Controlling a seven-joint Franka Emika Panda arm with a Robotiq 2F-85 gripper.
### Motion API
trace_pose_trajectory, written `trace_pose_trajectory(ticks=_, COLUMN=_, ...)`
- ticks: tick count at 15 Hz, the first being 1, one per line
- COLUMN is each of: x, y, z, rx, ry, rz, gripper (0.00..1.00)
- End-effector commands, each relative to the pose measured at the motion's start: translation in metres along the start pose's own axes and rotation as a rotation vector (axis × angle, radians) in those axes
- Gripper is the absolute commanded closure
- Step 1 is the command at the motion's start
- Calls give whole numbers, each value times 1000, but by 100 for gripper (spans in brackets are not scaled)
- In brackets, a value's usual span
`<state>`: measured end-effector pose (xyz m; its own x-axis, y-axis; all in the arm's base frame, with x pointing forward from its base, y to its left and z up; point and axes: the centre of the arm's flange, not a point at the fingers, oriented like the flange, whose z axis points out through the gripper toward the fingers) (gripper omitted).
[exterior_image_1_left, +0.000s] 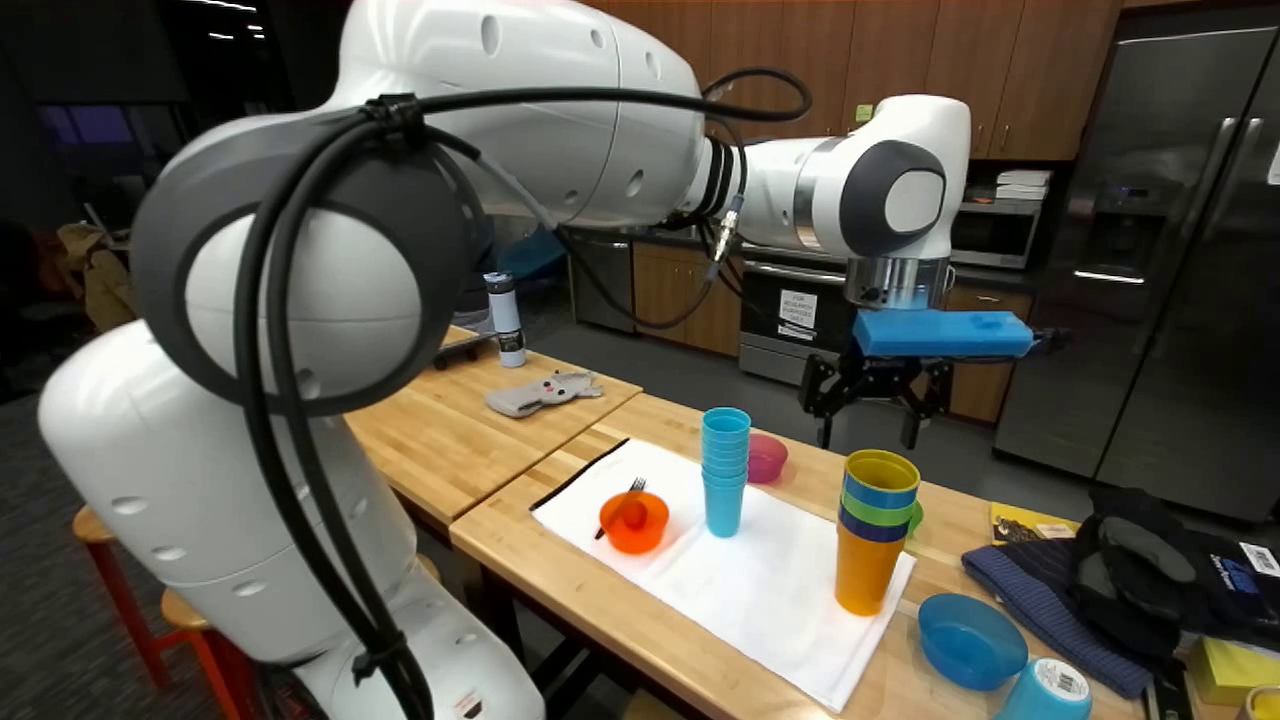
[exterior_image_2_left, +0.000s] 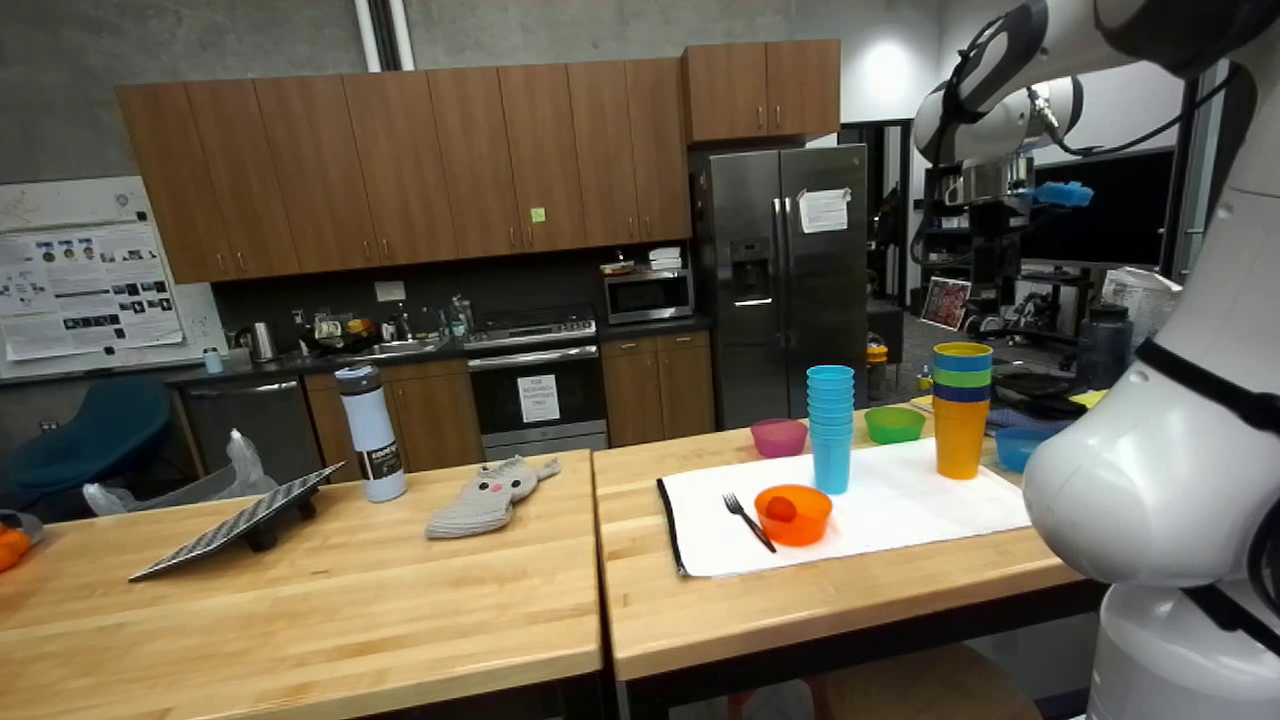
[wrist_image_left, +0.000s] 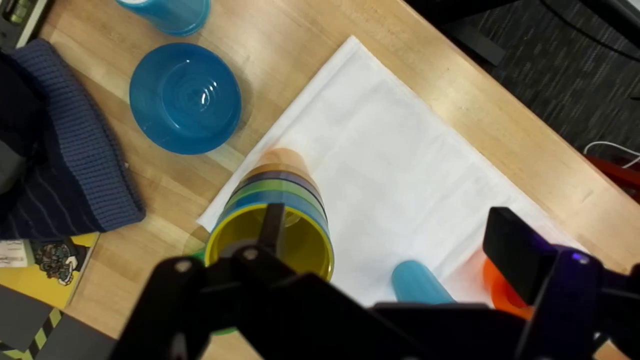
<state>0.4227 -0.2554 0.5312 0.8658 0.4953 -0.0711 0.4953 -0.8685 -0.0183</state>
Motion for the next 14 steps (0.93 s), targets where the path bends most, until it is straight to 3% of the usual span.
trace_pose_trajectory(ticks=1, x=-10, y=4, z=6, rx=-3, ry=-1, rz=13, gripper=0)
trace_pose_trajectory(ticks=9, x=9, y=0, z=32, rx=-34, ry=-10, rz=-10, gripper=0)
trace_pose_trajectory(ticks=14, x=25, y=3, z=32, rx=-138, ry=2, rz=-32, gripper=0)
